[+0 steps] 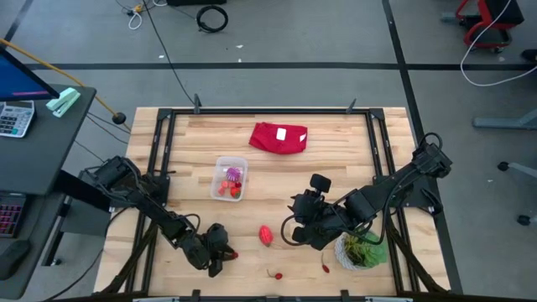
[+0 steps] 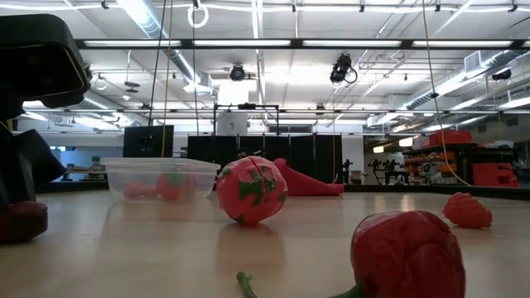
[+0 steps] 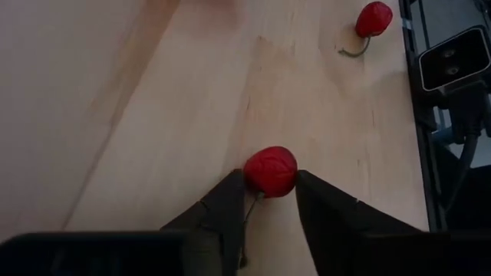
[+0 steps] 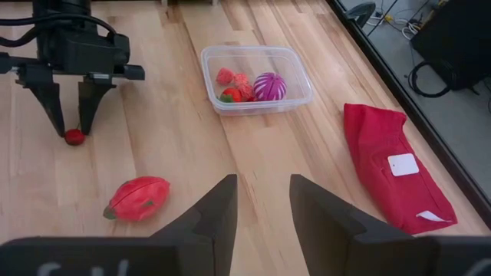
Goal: Pick and placing Produce into tupperware
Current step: Put the red cherry in the transparent bin
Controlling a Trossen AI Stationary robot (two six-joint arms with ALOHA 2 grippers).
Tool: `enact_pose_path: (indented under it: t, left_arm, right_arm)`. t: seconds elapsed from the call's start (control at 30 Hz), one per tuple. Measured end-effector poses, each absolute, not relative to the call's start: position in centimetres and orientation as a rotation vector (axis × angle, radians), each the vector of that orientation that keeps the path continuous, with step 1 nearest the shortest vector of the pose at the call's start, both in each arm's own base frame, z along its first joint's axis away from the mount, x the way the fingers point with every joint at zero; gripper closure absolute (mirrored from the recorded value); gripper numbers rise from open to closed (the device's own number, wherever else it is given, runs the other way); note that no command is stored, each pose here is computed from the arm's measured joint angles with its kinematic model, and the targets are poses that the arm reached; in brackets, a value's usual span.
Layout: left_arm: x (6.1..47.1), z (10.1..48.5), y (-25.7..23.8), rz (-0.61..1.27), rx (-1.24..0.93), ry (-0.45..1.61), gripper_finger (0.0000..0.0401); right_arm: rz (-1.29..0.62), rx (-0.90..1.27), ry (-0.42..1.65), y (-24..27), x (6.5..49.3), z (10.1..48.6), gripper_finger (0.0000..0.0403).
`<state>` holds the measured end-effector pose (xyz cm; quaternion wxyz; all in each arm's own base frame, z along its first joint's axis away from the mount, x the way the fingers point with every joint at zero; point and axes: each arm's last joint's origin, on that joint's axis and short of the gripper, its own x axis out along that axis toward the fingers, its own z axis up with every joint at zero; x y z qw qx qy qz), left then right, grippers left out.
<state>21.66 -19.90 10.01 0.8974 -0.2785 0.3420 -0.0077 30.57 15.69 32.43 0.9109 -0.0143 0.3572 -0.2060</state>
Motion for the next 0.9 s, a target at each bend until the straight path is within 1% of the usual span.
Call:
enact_pose_path:
  t: [0.27, 0.43, 0.57, 0.67, 0.77, 0.9]
  left_arm:
    - [21.7, 10.0, -19.9, -0.032, -0.545, 0.702, 0.0345]
    - [22.0, 10.5, -20.1, -0.072, -0.499, 0.642, 0.0365]
    - [22.2, 11.2, -20.0, -0.065, -0.484, 0.59, 0.0367]
    - [22.5, 12.1, -19.3, -0.013, -0.478, 0.544, 0.0367]
    - [22.9, 13.6, -18.0, 0.043, -0.442, 0.497, 0.0376]
    - [23.1, 16.1, -15.2, 0.187, -0.414, 0.451, 0.039]
  right_arm:
    - [-0.425, -0.03, 0.736, 15.7, 30.6, 32.4, 0.0274]
    - [-0.425, -0.03, 0.736, 15.7, 30.6, 32.4, 0.0274]
    - [-0.425, -0.03, 0.737, 15.7, 30.6, 32.4, 0.0274]
    - [-0.425, -0.03, 0.737, 15.7, 30.6, 32.4, 0.0274]
    - [-0.424, -0.03, 0.737, 15.7, 30.6, 32.4, 0.0274]
    - [-0.424, -0.03, 0.737, 15.7, 30.6, 32.4, 0.0274]
